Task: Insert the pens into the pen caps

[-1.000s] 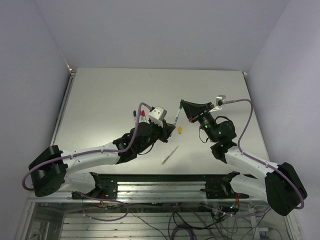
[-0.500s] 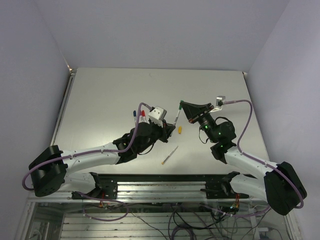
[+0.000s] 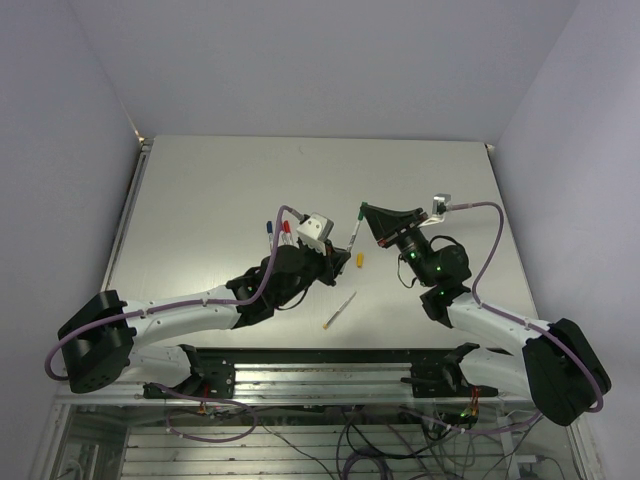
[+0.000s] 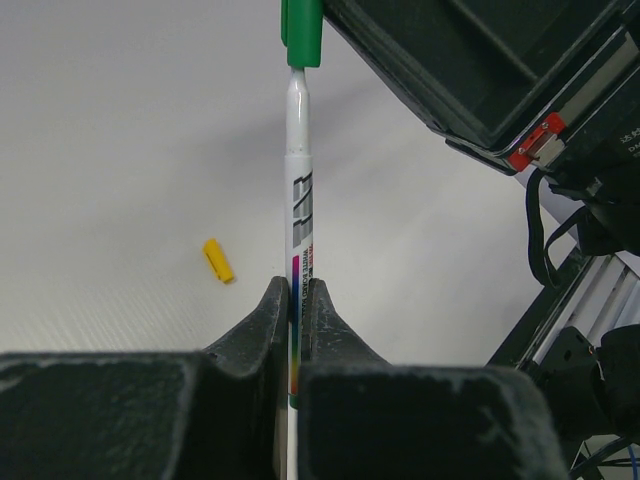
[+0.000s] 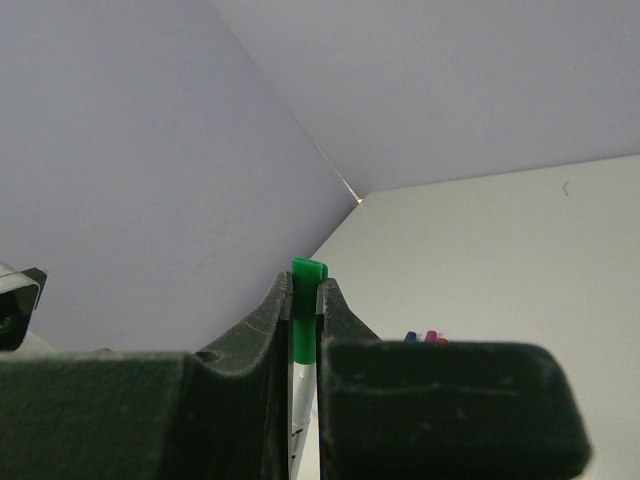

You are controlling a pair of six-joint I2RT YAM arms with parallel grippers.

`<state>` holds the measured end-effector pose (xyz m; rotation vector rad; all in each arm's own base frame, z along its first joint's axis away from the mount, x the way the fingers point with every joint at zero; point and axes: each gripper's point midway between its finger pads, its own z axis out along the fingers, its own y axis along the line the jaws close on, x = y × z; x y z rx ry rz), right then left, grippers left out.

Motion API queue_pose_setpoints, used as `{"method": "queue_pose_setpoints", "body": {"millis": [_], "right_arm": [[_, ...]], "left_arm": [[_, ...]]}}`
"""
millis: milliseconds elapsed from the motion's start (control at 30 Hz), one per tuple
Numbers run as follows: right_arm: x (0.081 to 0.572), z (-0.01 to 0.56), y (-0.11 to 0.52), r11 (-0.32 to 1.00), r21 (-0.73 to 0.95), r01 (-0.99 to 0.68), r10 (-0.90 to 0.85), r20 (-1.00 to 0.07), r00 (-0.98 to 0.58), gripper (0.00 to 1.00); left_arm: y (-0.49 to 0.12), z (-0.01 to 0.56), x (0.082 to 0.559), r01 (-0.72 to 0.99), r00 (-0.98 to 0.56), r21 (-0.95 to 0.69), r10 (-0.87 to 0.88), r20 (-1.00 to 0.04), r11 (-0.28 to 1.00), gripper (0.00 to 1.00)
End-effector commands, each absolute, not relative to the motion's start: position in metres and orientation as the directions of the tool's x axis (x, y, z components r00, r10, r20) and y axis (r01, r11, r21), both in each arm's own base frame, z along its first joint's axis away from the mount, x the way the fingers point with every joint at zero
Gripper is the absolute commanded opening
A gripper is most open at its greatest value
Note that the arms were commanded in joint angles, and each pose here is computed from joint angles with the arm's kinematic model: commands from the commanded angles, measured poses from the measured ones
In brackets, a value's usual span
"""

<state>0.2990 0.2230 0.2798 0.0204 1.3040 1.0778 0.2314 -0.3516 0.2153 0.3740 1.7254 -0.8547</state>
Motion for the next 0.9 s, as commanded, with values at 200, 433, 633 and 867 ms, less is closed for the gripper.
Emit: {"method": "queue_pose_setpoints", "body": {"millis": [200,433,633,867], "right_arm": [[0.297,0.257,0.231,0.546,0.559,-0.624,0.6,-0.781,-0.174,0.0],[0.302,0.264,0.232,0.563,0.538,-0.627,0.593,-0.792,-0.147,0.0],[0.302,0.266,0.234,0.554,0.54,-0.633,0.592,-0.791,-0.156,0.0],[0.294,0.265,0.238,0.512,0.563,-0.649,0.605,-0.773,-0.193,0.0]], "left_arm": [[-0.357,0.258,0.234,0.678,-0.259,-0.399,-0.306,-0.916,0.618,0.07],[-0.358,0.254,0.231,0.684,-0.272,-0.403,-0.3,-0.914,0.609,0.07],[-0.353,0.252,0.234,0.667,-0.264,-0.402,-0.306,-0.915,0.627,0.07],[-0.35,0.254,0.237,0.653,-0.252,-0.413,-0.332,-0.909,0.635,0.07]]}}
